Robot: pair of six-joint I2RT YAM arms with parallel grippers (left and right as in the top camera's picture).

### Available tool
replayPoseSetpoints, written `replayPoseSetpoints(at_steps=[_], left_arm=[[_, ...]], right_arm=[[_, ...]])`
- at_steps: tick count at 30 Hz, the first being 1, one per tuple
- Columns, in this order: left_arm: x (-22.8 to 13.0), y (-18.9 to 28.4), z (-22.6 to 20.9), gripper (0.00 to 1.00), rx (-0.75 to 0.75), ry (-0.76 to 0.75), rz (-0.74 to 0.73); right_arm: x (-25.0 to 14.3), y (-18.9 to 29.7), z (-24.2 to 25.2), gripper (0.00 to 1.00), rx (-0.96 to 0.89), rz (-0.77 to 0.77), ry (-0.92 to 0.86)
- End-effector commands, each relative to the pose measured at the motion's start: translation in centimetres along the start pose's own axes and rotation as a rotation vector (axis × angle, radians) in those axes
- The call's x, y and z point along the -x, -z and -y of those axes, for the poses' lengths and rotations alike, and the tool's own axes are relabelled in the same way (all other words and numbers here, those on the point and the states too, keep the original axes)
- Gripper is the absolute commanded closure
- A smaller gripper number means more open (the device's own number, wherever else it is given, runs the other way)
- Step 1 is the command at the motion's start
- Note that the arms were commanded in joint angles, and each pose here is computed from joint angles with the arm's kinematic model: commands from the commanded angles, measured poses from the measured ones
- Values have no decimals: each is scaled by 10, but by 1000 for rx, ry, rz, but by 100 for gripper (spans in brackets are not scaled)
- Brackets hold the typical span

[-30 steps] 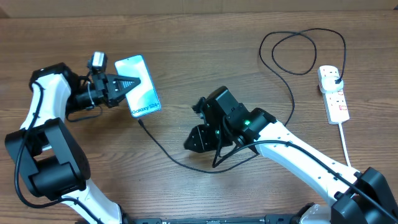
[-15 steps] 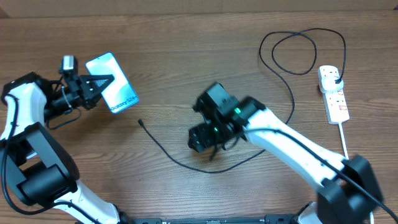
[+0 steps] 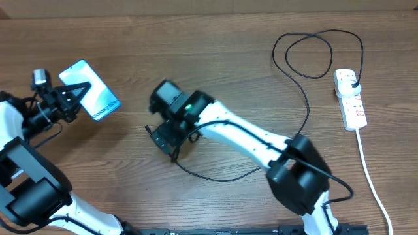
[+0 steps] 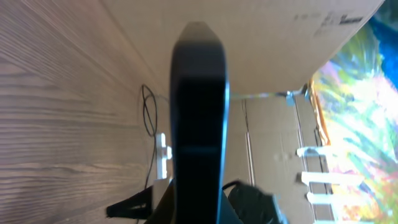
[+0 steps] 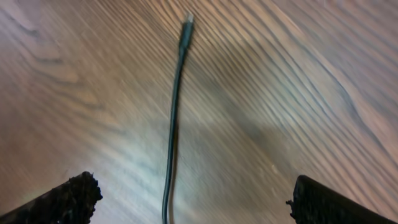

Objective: Plug charger to phone and switch on socket

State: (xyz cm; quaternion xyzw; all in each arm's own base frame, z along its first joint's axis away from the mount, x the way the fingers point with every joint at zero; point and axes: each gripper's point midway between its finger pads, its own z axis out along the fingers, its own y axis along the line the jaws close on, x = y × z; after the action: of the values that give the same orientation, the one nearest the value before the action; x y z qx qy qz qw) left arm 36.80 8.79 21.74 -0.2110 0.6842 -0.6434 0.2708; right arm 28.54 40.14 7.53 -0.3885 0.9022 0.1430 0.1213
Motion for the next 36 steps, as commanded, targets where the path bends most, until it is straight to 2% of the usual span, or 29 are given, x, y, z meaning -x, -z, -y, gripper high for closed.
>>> replayPoseSetpoints(at_steps=[1,3,5,6,10,12,15,20,21,22,29,32,36], left_arm=[[4,11,13,96,-17,-24,41],[5,15,11,96,-5,-24,47],[5,15,11,96,-3,-24,48],[5,15,11,96,-3,-24,48],[5,15,10,96,-1,-24,47],[5,15,9,96,6,-24,44],[4,15,8,96,13,-24,41],[4,15,8,96,14,-23,41],[4,15,8,96,14,-24,41],[4,15,8,96,14,-24,41],[4,15,8,96,14,-24,41],[4,15,8,96,14,-24,41],[4,15,8,96,14,-24,41]], right_arm=[[15,-12,8,0,-106,47,52],[22,-26,5,0,-130,77,69],[28,-37,3,4,-141,102,79],[30,-43,2,9,-140,112,83],[37,-61,-2,34,-131,142,89],[43,-69,-2,58,-127,168,87],[54,-74,-7,78,-97,215,90],[62,-74,-16,79,-44,249,36],[61,-75,-15,73,-43,246,18],[60,-76,-15,70,-42,242,11],[39,-90,-12,64,-48,190,-12],[28,-95,-11,68,-54,159,-11],[15,-96,-7,81,-71,103,-16]])
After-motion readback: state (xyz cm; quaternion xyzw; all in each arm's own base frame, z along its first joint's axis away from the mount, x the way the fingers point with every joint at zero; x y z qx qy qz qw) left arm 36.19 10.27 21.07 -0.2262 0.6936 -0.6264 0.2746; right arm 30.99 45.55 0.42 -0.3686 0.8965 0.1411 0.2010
